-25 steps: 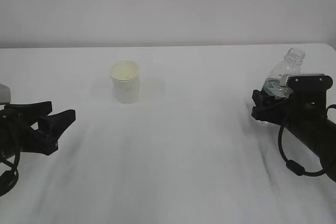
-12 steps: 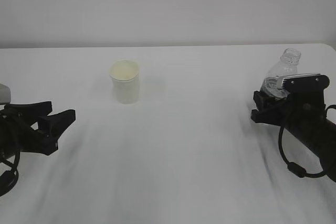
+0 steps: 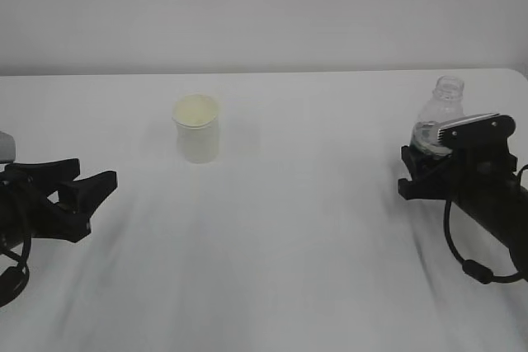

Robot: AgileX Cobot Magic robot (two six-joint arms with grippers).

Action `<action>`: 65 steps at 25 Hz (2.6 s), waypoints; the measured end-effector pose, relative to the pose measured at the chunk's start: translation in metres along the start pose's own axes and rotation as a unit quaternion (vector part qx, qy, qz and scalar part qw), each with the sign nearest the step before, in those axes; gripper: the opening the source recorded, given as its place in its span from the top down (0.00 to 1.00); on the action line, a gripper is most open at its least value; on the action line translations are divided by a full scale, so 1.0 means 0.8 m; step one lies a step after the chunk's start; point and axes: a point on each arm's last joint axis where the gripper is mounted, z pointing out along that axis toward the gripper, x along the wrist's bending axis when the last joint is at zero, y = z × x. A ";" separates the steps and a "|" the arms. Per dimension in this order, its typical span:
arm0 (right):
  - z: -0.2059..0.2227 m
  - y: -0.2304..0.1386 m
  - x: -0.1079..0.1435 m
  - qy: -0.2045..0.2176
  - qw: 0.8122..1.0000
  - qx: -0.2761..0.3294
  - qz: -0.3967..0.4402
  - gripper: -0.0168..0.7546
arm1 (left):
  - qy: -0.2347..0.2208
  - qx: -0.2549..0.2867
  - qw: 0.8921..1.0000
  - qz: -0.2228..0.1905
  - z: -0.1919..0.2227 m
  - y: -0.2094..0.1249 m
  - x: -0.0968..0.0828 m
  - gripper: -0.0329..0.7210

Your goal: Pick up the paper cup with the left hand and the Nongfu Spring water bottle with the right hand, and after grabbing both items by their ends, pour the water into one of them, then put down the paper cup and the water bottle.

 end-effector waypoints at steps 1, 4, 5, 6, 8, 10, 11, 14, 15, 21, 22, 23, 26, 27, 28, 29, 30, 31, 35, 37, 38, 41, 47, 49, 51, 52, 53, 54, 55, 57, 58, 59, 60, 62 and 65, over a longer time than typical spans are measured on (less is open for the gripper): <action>-0.003 0.005 -0.001 -0.001 1.000 -0.005 -0.001 0.42 | 0.000 0.000 1.000 0.000 0.000 0.000 0.000 0.35; -0.015 0.024 -0.004 -0.004 1.000 -0.025 -0.002 0.42 | 0.001 0.000 1.000 0.000 0.000 0.000 0.000 0.35; -0.020 0.029 -0.004 -0.005 1.000 -0.030 -0.003 0.42 | 0.002 0.000 1.000 -0.001 0.000 0.000 0.000 0.35; -0.023 0.033 -0.005 -0.006 0.999 -0.034 -0.004 0.42 | 0.004 -0.001 1.000 -0.002 0.000 0.000 0.001 0.35; -0.028 0.038 -0.005 -0.006 0.999 -0.038 -0.010 0.42 | 0.009 -0.001 1.000 -0.003 0.000 0.000 0.002 0.35; -0.031 0.040 -0.006 -0.007 0.999 -0.040 -0.015 0.42 | 0.012 -0.002 1.000 0.000 0.000 0.000 0.003 0.35; -0.031 0.040 -0.006 -0.007 0.999 -0.040 -0.016 0.42 | 0.012 -0.002 1.000 0.003 0.000 0.000 0.003 0.35; -0.031 0.040 -0.006 -0.007 0.999 -0.040 -0.017 0.42 | -0.008 -0.007 0.999 0.031 0.006 0.005 0.000 0.35; -0.031 0.040 -0.006 -0.007 0.999 -0.040 -0.018 0.42 | -0.022 -0.010 0.999 0.042 0.011 0.006 -0.002 0.35; -0.031 0.040 -0.006 -0.007 0.999 -0.040 -0.018 0.42 | -0.079 0.001 0.994 0.073 0.051 -0.005 -0.001 0.35; -0.031 0.040 -0.006 -0.007 0.999 -0.040 -0.018 0.42 | -0.086 0.005 0.993 0.074 0.057 -0.010 -0.001 0.35; -0.031 0.040 -0.006 -0.007 0.999 -0.040 -0.018 0.42 | -0.091 0.010 0.993 0.075 0.060 -0.014 0.000 0.35; -0.031 0.040 -0.006 -0.007 0.999 -0.040 -0.018 0.42 | -0.092 0.021 0.993 0.071 0.067 -0.024 0.002 0.34; -0.031 0.040 -0.006 -0.007 0.999 -0.040 -0.018 0.42 | -0.086 0.024 0.994 0.067 0.068 -0.027 0.003 0.34; -0.031 0.040 -0.006 -0.007 0.999 -0.040 -0.018 0.42 | -0.075 0.024 0.995 0.062 0.070 -0.027 0.006 0.34; -0.031 0.040 -0.006 -0.007 0.999 -0.040 -0.018 0.42 | -0.066 0.023 0.996 0.058 0.070 -0.027 0.008 0.34; -0.031 0.040 -0.006 -0.007 0.999 -0.040 -0.018 0.42 | -0.056 0.022 0.997 0.053 0.070 -0.027 0.010 0.34; -0.031 0.040 -0.006 -0.007 0.999 -0.040 -0.018 0.42 | -0.047 0.021 0.997 0.049 0.070 -0.027 0.012 0.34; -0.031 0.040 -0.006 -0.007 0.999 -0.040 -0.018 0.42 | -0.030 0.018 0.998 0.044 0.072 -0.026 0.017 0.31; -0.031 0.040 -0.006 -0.007 0.999 -0.040 -0.018 0.42 | -0.030 0.015 0.998 0.048 0.076 -0.025 0.018 0.24; -0.031 0.040 -0.006 -0.007 0.999 -0.040 -0.018 0.42 | -0.030 0.012 0.998 0.050 0.080 -0.025 0.019 0.20; -0.031 0.040 -0.006 -0.007 0.999 -0.040 -0.018 0.42 | -0.030 0.014 0.998 0.051 0.088 -0.029 0.022 0.09; -0.031 0.040 -0.006 -0.007 0.999 -0.040 -0.018 0.42 | -0.030 0.016 0.998 0.050 0.106 -0.038 0.028 0.05; -0.031 0.040 -0.006 -0.007 0.999 -0.040 -0.018 0.42 | -0.031 0.014 0.998 0.046 0.113 -0.040 0.030 0.04; -0.031 0.040 -0.006 -0.007 0.999 -0.040 -0.018 0.42 | -0.034 0.014 0.999 0.031 0.121 -0.043 0.032 0.04; -0.031 0.040 -0.006 -0.007 0.999 -0.040 -0.018 0.42 | -0.035 0.012 0.999 0.026 0.126 -0.043 0.033 0.04; -0.031 0.040 -0.006 -0.007 0.999 -0.040 -0.018 0.42 | -0.037 0.012 0.999 0.023 0.130 -0.045 0.034 0.04; -0.031 0.040 -0.006 -0.007 0.999 -0.040 -0.018 0.42 | -0.039 0.010 0.999 0.020 0.134 -0.046 0.035 0.04; -0.031 0.040 -0.006 -0.007 0.999 -0.040 -0.018 0.42 | -0.042 0.008 0.999 0.018 0.140 -0.047 0.036 0.04; -0.031 0.040 -0.006 -0.007 0.999 -0.040 -0.018 0.42 | -0.050 0.006 0.999 0.020 0.148 -0.049 0.037 0.04; -0.031 0.040 -0.006 -0.007 0.999 -0.040 -0.018 0.42 | -0.055 0.005 0.998 0.023 0.152 -0.050 0.037 0.04; -0.031 0.040 -0.006 -0.007 0.999 -0.040 -0.018 0.42 | -0.060 0.005 0.998 0.024 0.155 -0.051 0.037 0.04; -0.031 0.040 -0.006 -0.007 0.999 -0.040 -0.018 0.42 | -0.066 0.003 0.997 0.026 0.158 -0.051 0.037 0.04; -0.031 0.040 -0.006 -0.007 0.999 -0.040 -0.019 0.42 | -0.078 0.001 0.997 0.030 0.162 -0.051 0.035 0.04; -0.031 0.040 -0.006 -0.007 0.999 -0.040 -0.019 0.42 | -0.092 -0.006 0.995 0.040 0.167 -0.046 0.034 0.04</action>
